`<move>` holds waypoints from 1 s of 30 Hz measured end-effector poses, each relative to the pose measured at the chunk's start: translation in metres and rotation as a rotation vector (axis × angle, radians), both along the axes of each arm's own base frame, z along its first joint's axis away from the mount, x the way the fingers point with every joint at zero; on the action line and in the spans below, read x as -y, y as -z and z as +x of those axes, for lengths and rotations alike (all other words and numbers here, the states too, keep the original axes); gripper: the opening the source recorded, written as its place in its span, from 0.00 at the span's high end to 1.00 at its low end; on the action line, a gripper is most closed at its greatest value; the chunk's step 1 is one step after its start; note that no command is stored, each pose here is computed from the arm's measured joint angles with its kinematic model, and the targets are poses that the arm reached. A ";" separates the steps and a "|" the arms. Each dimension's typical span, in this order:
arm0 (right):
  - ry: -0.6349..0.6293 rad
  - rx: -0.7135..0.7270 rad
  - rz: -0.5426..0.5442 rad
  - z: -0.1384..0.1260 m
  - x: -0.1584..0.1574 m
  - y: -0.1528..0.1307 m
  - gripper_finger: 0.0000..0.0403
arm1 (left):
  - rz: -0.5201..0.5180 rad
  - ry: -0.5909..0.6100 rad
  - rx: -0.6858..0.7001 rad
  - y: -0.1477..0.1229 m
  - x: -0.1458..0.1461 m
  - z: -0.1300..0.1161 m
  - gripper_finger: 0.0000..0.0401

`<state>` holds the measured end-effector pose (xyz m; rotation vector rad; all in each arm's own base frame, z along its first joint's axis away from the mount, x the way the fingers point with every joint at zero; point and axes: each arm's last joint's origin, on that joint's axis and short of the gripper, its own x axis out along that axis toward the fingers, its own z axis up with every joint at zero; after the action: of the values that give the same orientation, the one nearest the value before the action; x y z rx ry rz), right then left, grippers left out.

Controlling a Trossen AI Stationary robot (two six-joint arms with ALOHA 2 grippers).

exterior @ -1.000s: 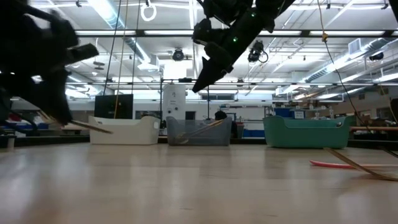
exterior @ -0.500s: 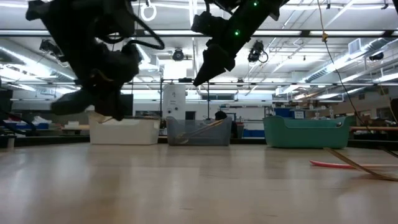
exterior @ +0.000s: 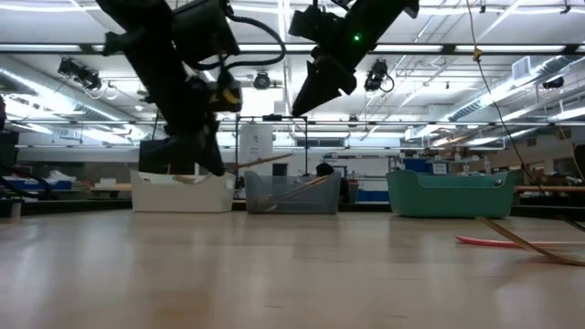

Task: Sort silverware by color (type)
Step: Put the gold fork into the black bin

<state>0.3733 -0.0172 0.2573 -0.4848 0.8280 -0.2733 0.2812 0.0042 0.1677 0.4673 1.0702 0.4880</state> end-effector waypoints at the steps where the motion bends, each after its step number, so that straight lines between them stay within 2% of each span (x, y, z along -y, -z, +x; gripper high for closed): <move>1: 0.006 -0.015 -0.017 -0.001 0.000 0.001 0.58 | -0.034 0.008 0.016 0.000 -0.005 0.002 0.96; 9: 0.053 -0.112 -0.157 -0.009 -0.008 0.001 0.60 | -0.317 0.086 0.186 -0.006 -0.042 0.014 0.96; 18: 0.056 -0.195 -0.284 -0.019 -0.018 -0.004 0.60 | -0.611 0.115 0.361 -0.012 -0.085 0.012 0.96; 23: -0.008 -0.207 -0.325 -0.022 -0.026 -0.010 0.60 | -0.784 0.097 0.481 -0.017 -0.106 0.008 0.96; 30: -0.158 -0.233 -0.375 -0.019 -0.036 -0.011 0.60 | -0.958 0.101 0.610 -0.025 -0.119 0.007 0.96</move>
<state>0.3542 0.0192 0.2683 -0.9429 0.9636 -0.2283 0.2885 0.1230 0.1928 -0.4577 0.5748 -0.0207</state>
